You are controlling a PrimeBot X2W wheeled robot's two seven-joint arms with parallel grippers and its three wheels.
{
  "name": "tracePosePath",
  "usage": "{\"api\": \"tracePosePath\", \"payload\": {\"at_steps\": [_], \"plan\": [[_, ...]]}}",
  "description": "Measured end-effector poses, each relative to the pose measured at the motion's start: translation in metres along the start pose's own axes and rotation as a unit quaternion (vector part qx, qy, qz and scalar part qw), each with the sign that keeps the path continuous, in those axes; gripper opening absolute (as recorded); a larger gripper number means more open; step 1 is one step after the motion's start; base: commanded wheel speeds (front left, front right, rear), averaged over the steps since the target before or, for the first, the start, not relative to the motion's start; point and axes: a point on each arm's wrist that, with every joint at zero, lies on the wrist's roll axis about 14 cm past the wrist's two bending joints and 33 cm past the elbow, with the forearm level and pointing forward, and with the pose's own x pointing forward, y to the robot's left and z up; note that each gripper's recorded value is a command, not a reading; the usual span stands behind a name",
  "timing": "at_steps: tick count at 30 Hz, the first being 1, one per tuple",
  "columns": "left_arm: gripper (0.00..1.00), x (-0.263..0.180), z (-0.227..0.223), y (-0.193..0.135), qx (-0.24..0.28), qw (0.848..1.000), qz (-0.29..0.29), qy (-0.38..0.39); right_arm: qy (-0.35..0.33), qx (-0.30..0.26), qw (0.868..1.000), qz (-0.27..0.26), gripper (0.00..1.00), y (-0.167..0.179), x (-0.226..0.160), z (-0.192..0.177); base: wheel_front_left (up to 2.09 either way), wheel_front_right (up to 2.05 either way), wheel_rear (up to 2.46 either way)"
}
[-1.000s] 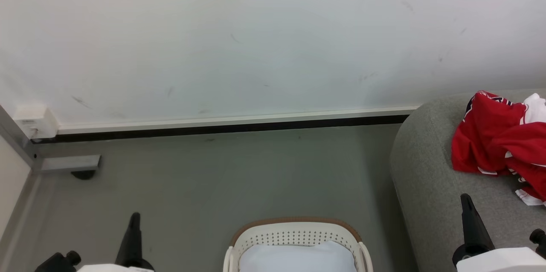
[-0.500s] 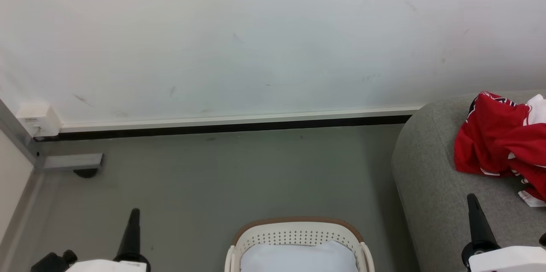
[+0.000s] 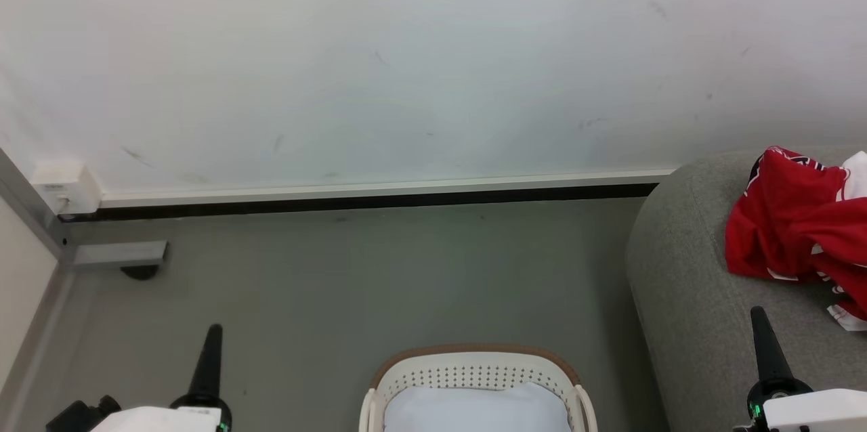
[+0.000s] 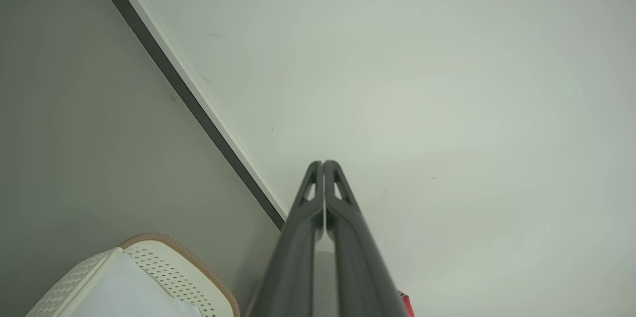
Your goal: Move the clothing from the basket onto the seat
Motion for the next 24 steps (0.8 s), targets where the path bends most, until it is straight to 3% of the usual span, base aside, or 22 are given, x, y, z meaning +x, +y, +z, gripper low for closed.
{"api": "tracePosePath", "payload": {"at_steps": [24], "plan": [[0.00, 0.0022, 0.0050, -0.0041, -0.105, 0.994, -0.009, 0.003, 0.000, 0.098, 0.995, 0.001, 0.00, -0.0002, 0.0030, 0.0043, 0.00, 0.00, 0.00]]}}
